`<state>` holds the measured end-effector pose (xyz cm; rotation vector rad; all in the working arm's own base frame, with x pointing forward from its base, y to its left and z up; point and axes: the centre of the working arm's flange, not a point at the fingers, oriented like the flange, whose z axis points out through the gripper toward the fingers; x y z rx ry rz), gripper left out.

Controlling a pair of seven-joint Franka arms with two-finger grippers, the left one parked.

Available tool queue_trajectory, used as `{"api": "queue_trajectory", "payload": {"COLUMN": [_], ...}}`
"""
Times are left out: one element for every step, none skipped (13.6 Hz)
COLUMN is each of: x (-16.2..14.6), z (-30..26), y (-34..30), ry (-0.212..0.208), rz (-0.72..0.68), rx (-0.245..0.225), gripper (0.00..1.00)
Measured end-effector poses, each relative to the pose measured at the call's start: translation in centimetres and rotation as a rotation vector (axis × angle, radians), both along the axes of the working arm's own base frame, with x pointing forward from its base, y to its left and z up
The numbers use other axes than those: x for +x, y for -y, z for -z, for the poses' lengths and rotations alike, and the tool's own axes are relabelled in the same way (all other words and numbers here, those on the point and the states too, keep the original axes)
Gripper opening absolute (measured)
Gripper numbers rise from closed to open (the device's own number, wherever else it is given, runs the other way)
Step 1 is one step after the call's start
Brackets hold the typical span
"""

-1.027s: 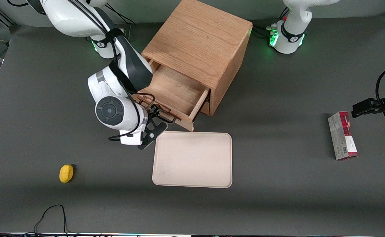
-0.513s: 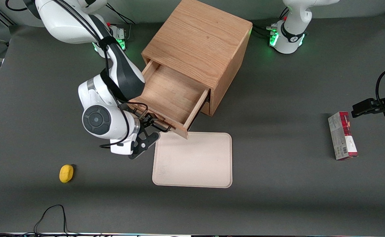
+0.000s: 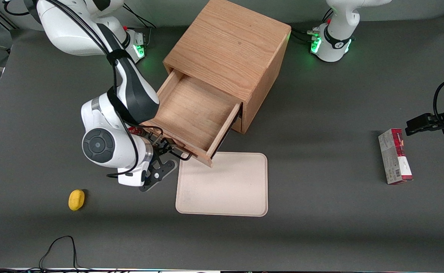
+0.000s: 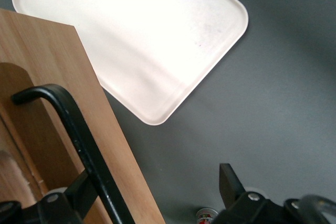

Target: Open upper drawer

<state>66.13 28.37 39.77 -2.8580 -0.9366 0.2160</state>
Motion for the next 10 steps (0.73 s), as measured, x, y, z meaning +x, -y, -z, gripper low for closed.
{"api": "queue_trajectory", "payload": {"x": [0.2,0.4,0.7,1.0,1.2,1.5,1.6,1.6,1.6,1.6], "z": [0.0,0.0,0.0,0.1,0.2,0.3,0.4,0.4,0.4,0.4], "y": [0.3,0.7,1.0,1.5,1.9,2.3,2.4,2.5,2.5,2.5], "ry": [0.003,0.007,0.016,0.022,0.025,0.028,0.029,0.029,0.030,0.030], "rz": [0.005,0.011,0.019,0.027,0.034,0.039,0.042,0.042,0.043,0.043], "rx": [0.001,0.003,0.006,0.008,0.008,0.010,0.010,0.010,0.010,0.010], "gripper": [1.00,1.00,1.00,1.00,1.00,1.00,1.00,1.00,1.00,1.00]}}
